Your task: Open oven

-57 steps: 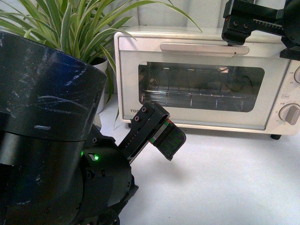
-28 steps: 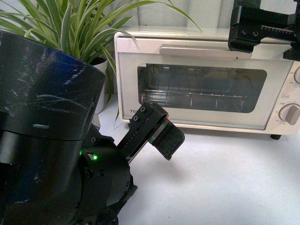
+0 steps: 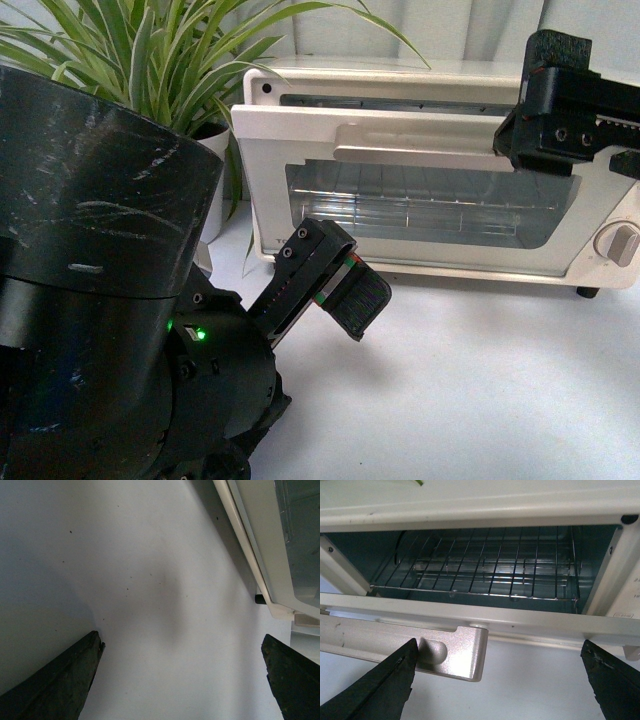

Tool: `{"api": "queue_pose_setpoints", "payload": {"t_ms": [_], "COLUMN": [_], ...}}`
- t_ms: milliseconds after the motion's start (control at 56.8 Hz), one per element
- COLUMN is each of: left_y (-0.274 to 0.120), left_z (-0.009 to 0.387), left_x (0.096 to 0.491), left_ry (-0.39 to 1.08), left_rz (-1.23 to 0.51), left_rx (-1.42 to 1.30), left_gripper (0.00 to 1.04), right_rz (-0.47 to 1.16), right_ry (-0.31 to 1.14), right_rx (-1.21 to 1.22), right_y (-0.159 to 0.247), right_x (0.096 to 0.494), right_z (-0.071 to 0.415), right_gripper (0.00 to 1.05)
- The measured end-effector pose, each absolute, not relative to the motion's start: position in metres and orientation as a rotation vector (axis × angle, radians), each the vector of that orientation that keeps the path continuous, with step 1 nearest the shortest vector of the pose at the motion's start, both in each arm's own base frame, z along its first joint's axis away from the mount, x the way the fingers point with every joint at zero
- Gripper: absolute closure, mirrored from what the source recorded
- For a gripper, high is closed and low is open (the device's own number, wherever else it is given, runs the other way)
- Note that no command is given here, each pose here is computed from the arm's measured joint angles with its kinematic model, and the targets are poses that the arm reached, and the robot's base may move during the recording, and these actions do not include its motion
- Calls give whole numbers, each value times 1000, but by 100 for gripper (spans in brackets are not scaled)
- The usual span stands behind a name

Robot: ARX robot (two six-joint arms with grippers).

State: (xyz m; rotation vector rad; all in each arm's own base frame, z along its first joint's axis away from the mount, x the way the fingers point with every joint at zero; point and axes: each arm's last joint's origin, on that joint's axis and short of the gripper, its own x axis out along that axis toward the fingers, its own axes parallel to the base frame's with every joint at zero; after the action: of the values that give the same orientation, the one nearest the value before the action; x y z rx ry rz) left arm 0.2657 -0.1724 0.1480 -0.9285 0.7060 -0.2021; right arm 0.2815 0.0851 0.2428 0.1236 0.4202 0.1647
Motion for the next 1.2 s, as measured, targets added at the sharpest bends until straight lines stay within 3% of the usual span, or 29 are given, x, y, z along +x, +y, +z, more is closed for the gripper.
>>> {"api": "queue_pose_setpoints", "payload": {"t_ms": [335,581,1198], "left_y": [-171,-170,-159], "left_z": [147,148,149], "left_x": [266,266,266], "left_ry": [707,711,675], "left_rz": [-203,-213,-151], "left_rx": [-923,-906,-749], "left_gripper": [7,7,7], "right_rz": [290,300,145], "right_ry": [514,498,345], "right_rx": [90,83,246], "right_y": [91,88,25], "right_x": [256,248,208], "right_z": [203,205,242], "right_gripper": [9,9,9]}}
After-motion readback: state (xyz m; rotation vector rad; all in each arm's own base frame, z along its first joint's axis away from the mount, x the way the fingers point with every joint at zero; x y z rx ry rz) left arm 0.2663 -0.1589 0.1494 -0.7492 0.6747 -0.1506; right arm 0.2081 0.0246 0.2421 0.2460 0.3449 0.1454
